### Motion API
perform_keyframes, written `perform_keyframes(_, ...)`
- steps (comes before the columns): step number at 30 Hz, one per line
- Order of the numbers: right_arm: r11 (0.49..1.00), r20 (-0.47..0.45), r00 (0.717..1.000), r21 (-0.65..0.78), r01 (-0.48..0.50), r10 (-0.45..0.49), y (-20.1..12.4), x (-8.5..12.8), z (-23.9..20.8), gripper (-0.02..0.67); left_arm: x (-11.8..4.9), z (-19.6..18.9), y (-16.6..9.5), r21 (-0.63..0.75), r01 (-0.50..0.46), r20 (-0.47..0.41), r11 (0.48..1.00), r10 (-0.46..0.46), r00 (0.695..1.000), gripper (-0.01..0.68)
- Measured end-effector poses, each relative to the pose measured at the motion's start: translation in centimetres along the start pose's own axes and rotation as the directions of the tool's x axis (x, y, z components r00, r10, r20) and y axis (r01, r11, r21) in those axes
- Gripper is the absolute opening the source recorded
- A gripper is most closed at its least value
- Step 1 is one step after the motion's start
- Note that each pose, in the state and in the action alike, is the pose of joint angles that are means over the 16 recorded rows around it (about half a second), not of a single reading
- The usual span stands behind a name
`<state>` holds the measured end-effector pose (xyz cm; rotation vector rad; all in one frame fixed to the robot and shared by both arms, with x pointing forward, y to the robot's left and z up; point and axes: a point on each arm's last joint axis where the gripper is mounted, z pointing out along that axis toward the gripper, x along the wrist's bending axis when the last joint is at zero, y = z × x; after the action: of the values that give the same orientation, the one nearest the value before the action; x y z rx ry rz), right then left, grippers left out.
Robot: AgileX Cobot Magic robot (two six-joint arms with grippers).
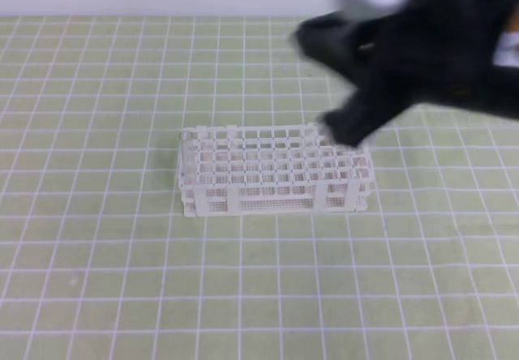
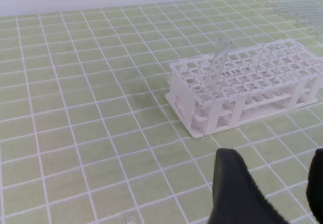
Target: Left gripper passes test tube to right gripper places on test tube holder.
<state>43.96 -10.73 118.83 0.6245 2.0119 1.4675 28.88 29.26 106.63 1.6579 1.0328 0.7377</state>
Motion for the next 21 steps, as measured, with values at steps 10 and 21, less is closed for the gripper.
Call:
perform_keyframes(10,0.998,0.242,0.970,-0.056,0.012,0.002,-5.1,-3.1,-7.4,-0.015,0.0,0.0,0.0,-0.003,-0.002,0.000,1.000,0.002,1.000,0.286)
perform_keyframes(21,0.993,0.533,0.842,-0.114,-0.030,0.086,-15.1,-1.8,-15.9,-0.015,0.0,0.0,0.0,-0.003,-0.002,0.000,1.000,0.002,1.000,0.286)
